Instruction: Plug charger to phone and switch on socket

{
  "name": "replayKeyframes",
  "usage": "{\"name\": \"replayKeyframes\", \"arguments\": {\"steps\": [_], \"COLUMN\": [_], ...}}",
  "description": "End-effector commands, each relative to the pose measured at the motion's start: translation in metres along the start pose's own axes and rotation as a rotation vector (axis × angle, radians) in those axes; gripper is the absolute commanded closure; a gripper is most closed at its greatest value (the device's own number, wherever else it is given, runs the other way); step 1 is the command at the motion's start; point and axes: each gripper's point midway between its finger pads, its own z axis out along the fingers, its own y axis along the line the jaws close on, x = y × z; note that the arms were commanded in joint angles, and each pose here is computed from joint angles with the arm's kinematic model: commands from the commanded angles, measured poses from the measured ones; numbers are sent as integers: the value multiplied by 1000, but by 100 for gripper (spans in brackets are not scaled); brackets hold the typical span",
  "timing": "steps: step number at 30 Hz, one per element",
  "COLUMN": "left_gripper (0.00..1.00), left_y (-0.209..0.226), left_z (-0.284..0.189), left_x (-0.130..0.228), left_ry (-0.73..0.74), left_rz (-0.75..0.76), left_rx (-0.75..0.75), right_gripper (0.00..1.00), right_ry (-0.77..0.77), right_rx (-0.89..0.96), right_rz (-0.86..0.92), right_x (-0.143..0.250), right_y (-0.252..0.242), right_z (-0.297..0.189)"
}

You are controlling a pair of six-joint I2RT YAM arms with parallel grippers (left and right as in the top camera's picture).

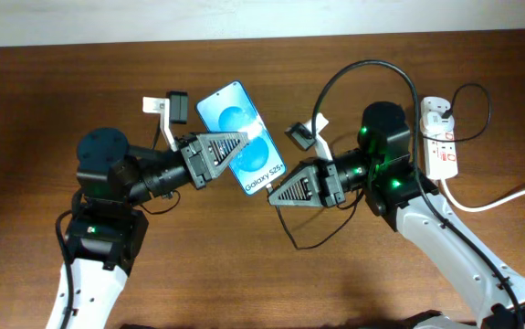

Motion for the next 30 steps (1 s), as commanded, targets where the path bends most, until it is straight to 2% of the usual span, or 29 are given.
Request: {"name": "replayKeyframes", "arguments": {"steps": [1, 5, 12, 18, 23, 25, 27, 28, 30], "left_gripper": [100, 100, 100, 100, 100, 100, 100, 100, 100], "left_y": [-23, -18, -18, 1, 1, -7, -26, -29, -28], "left_z": [-3, -4, -5, 13, 17, 20, 23, 24, 23], "left_x": [65, 72, 93, 93, 96, 85, 66, 64, 63], "left_ry": [289, 311, 375, 314, 316, 277, 219, 211, 211], "left_rz": [-84, -99, -58, -13, -4, -19, -17, -21, -24], "left_rx": [176, 162, 179, 27, 14, 40, 107, 118, 115], "right_gripper": [96, 96, 96, 96, 96, 96, 94, 83, 78], "right_ry": [-62, -66, -116, -216, -240, -237, -215, -201, -198], "right_rx": [59, 64, 107, 136, 143, 141, 128, 120, 118], "right_rz": [-216, -279, -251, -181, -132, -132, -133, -133, -134], "right_x": [-29, -31, -42, -64, -68, -67, -64, -61, -61], "right_y": [10, 11, 6, 12, 11, 11, 13, 14, 14], "right_z": [-6, -7, -8, -11, -12, -12, -11, -10, -10]}}
